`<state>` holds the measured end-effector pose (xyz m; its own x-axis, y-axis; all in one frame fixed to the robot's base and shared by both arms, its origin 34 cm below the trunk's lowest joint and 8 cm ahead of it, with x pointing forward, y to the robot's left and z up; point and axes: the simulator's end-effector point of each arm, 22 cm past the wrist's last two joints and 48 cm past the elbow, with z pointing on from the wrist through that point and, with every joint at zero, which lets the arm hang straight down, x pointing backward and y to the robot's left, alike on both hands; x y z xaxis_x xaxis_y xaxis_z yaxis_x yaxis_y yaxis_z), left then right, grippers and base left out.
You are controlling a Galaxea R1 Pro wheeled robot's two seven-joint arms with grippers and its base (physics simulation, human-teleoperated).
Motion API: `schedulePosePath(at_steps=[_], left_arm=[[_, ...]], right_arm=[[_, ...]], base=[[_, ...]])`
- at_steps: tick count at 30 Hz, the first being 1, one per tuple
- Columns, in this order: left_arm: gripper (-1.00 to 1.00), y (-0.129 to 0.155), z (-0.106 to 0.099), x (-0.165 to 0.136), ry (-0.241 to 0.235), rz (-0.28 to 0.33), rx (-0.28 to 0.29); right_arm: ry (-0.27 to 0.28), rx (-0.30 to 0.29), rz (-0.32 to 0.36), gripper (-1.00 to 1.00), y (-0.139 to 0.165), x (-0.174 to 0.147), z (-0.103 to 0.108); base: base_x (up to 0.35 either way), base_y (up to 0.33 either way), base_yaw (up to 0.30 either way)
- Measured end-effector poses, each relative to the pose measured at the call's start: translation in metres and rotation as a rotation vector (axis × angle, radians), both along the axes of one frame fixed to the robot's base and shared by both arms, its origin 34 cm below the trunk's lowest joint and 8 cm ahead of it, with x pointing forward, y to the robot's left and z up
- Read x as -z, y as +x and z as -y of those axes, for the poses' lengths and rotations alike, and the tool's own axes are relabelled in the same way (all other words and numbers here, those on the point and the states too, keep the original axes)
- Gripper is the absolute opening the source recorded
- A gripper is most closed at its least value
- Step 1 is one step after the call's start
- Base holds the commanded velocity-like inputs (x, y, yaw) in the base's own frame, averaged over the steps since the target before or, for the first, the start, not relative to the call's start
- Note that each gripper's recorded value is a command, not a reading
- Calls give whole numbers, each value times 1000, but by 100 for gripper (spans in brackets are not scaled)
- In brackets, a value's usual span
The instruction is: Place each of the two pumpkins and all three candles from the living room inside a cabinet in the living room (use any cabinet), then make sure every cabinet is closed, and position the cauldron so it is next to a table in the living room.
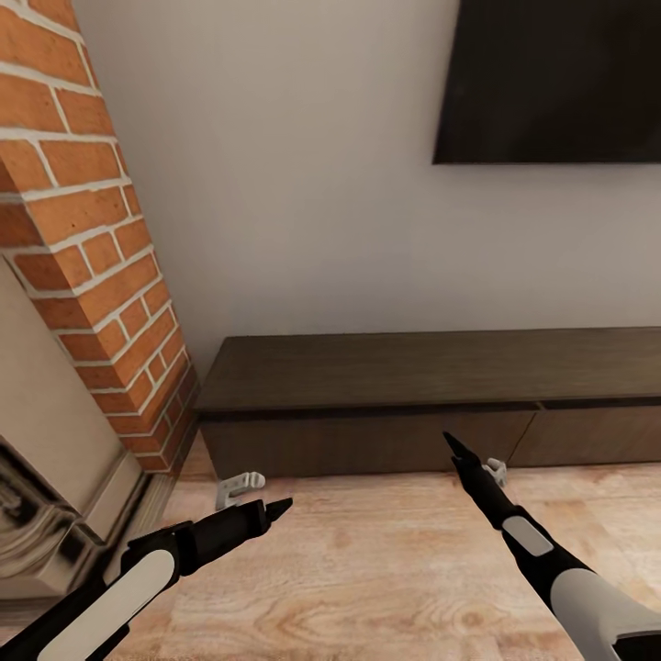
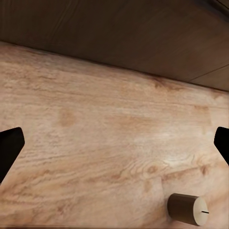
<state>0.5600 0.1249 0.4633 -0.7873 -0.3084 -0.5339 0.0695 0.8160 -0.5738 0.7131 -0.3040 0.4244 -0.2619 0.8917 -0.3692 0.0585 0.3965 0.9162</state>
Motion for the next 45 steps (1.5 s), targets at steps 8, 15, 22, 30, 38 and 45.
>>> schedulePosePath(at_steps=[8, 15, 22, 30, 38, 45], left_arm=[[100, -2, 0, 16, 0, -33, 0], [100, -4, 1, 27, -2, -55, 2], [100, -5, 2, 28, -6, -60, 4], [100, -5, -3, 35, 0, -73, -5], [100, -4, -4, 35, 3, -70, -6], [100, -5, -2, 36, 1, -73, -3]], right_arm=[[-9, 6, -32, 100, -3, 21, 7], [-12, 6, -49, 100, -5, 33, 7], [-13, 8, -50, 100, -5, 34, 9], [-13, 8, -51, 100, -5, 34, 9], [-15, 9, -55, 100, -6, 35, 10], [-15, 9, -56, 100, -6, 35, 9]], base=[[0, 0, 0], [0, 0, 0], [0, 0, 0], [0, 0, 0], [82, 64, 0], [55, 38, 0]])
